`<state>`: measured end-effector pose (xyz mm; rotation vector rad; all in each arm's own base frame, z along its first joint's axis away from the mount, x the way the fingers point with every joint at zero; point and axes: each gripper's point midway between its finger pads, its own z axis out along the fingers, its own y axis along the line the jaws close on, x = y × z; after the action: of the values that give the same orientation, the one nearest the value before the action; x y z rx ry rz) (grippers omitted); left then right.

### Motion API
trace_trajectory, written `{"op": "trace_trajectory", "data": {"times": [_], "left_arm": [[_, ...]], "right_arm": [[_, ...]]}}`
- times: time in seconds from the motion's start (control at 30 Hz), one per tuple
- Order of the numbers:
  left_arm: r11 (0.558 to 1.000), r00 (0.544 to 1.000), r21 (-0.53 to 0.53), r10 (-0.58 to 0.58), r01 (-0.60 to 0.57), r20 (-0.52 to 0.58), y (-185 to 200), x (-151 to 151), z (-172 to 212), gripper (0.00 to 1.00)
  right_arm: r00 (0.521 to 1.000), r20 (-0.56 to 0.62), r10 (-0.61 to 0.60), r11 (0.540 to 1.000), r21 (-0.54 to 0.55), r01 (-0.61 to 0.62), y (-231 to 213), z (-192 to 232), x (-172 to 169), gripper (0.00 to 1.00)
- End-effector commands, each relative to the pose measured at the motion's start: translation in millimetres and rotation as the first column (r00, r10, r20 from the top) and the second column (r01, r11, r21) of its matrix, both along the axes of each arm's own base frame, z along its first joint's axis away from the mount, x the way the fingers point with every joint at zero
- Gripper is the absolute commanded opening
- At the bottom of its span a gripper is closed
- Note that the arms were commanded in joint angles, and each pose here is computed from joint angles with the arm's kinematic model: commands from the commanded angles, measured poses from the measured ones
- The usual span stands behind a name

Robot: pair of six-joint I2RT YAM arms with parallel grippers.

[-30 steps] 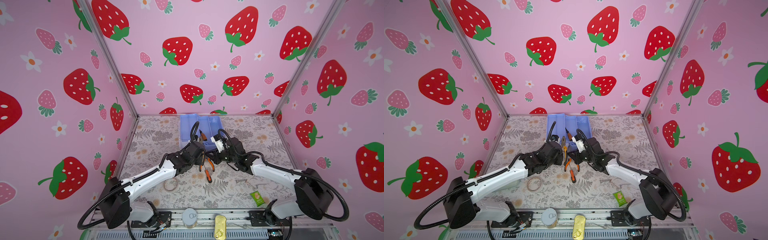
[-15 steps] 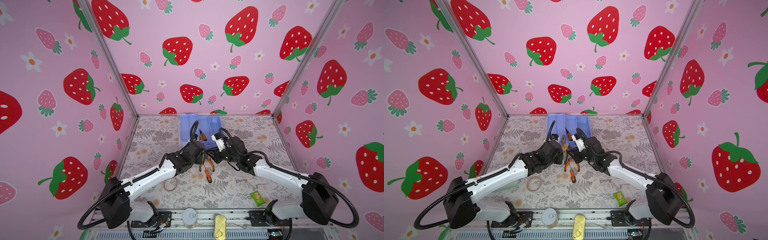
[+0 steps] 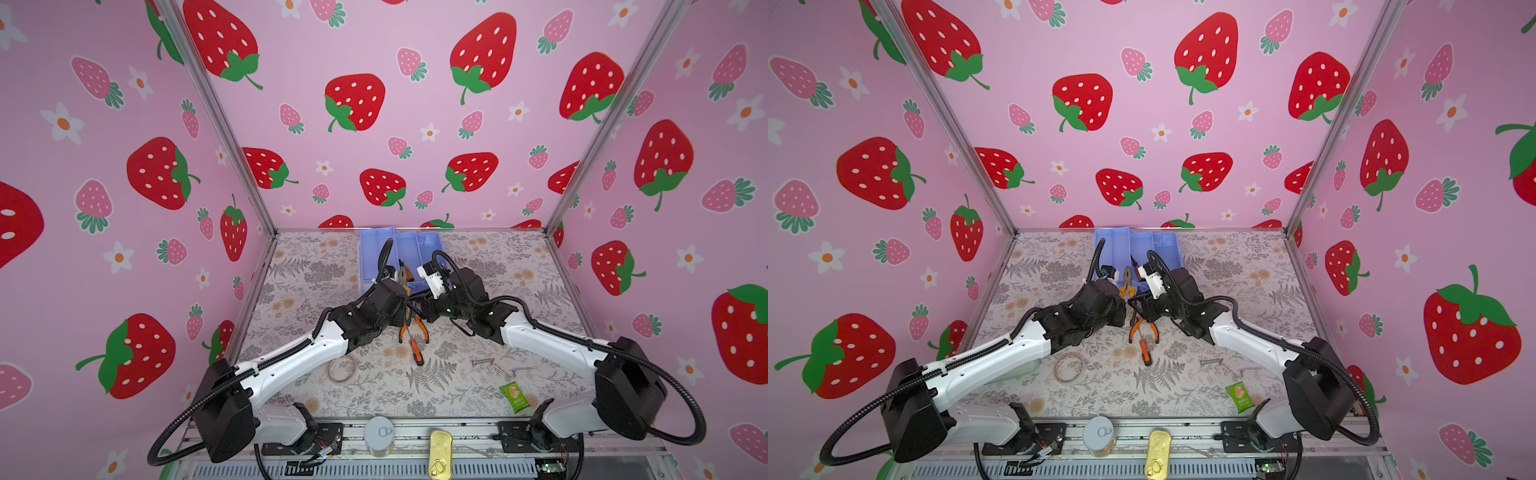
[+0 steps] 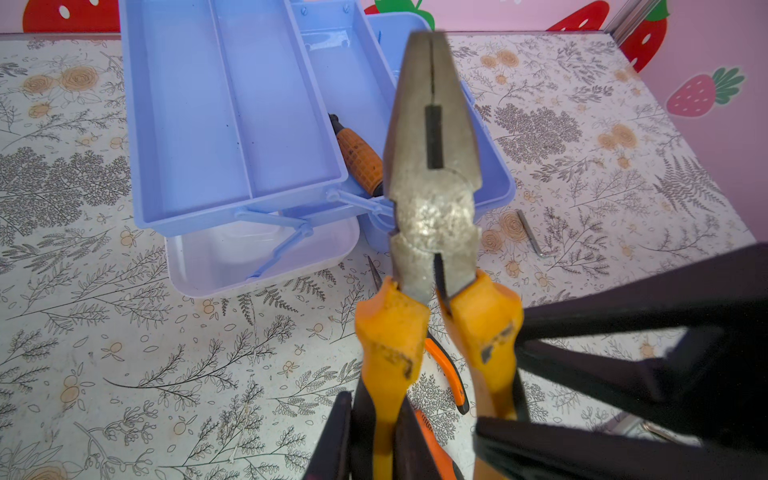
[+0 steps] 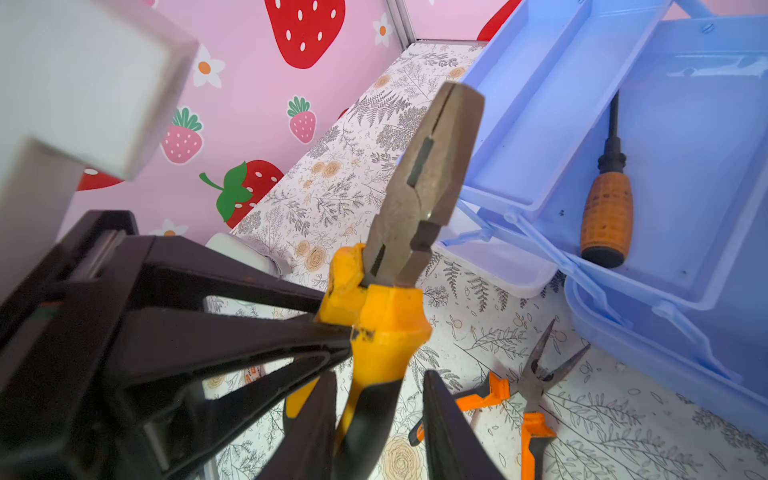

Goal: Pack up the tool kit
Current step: 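Place the yellow-black pliers into the blue tray with the right gripper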

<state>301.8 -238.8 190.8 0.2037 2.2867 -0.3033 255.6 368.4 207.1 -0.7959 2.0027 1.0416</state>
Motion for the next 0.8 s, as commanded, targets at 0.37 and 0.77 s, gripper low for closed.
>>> {"op": "trace_trajectory", "data": {"times": [0.37,0.77], "left_arm": [[0.99,0.993,-0.135,-0.02,0.035,0.115,-20,11,53,0.45],[0.99,0.978,-0.13,0.08,-0.055,0.194,19,6,58,0.7]], "right_arm": [[0.997,-0.01,-0.073,0.996,0.042,0.073,1,10,23,0.05],[0.938,-0.012,-0.347,0.938,0.005,0.347,-92,10,94,0.03]]}}
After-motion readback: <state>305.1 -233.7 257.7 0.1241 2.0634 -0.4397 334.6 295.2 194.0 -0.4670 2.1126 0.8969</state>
